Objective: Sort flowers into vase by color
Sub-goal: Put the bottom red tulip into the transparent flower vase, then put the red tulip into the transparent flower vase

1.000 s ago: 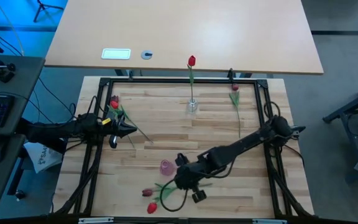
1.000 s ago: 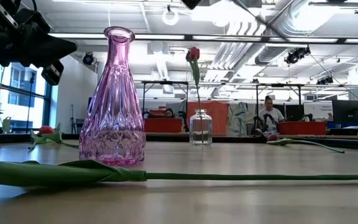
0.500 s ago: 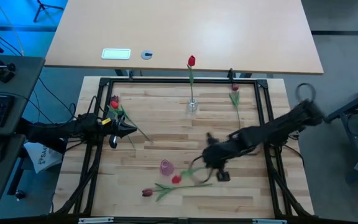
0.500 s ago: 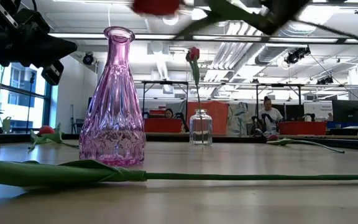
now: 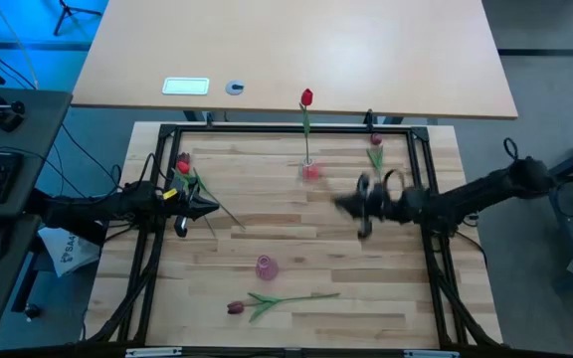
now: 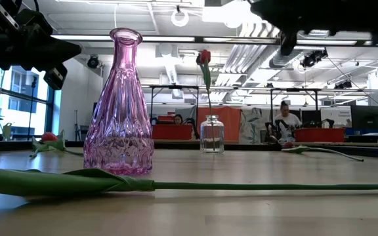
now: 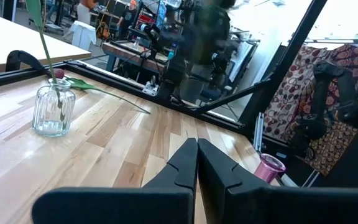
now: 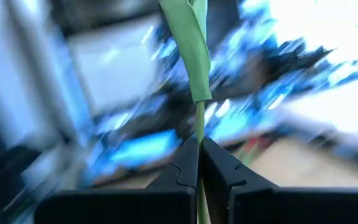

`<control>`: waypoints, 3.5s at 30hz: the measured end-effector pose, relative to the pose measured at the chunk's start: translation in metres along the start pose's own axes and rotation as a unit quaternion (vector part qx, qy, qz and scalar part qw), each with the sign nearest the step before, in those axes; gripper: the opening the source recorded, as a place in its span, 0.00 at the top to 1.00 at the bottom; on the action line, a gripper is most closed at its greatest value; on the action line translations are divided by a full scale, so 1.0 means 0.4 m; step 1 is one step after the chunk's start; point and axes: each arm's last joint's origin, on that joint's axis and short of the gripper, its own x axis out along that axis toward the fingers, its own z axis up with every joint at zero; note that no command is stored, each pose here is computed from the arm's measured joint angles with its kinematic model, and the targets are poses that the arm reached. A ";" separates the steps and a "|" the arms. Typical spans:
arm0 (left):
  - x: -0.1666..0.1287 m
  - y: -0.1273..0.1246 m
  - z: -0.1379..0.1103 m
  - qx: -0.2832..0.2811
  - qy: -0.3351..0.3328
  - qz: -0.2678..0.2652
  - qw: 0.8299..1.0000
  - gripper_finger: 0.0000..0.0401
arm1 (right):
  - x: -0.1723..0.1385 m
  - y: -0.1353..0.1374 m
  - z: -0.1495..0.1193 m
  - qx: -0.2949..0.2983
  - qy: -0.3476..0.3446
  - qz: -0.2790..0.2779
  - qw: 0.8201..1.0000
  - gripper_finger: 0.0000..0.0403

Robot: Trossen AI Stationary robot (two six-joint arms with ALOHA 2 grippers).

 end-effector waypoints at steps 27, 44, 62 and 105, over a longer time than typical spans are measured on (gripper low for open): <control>0.000 0.000 0.000 0.000 0.000 0.000 1.000 1.00 | 0.276 -0.413 -0.009 -0.022 -0.146 -0.034 0.988 1.00; 0.000 0.000 0.000 0.000 0.000 0.000 1.000 1.00 | 0.277 -0.447 -0.047 -0.035 -0.098 -0.094 0.990 1.00; 0.000 0.000 0.000 0.000 0.000 0.000 1.000 1.00 | 0.280 -0.443 -0.056 -0.036 -0.081 -0.095 0.991 1.00; 0.000 0.000 0.000 0.000 0.000 0.000 1.000 1.00 | 0.230 -0.396 0.035 -0.054 0.140 -0.031 0.988 0.38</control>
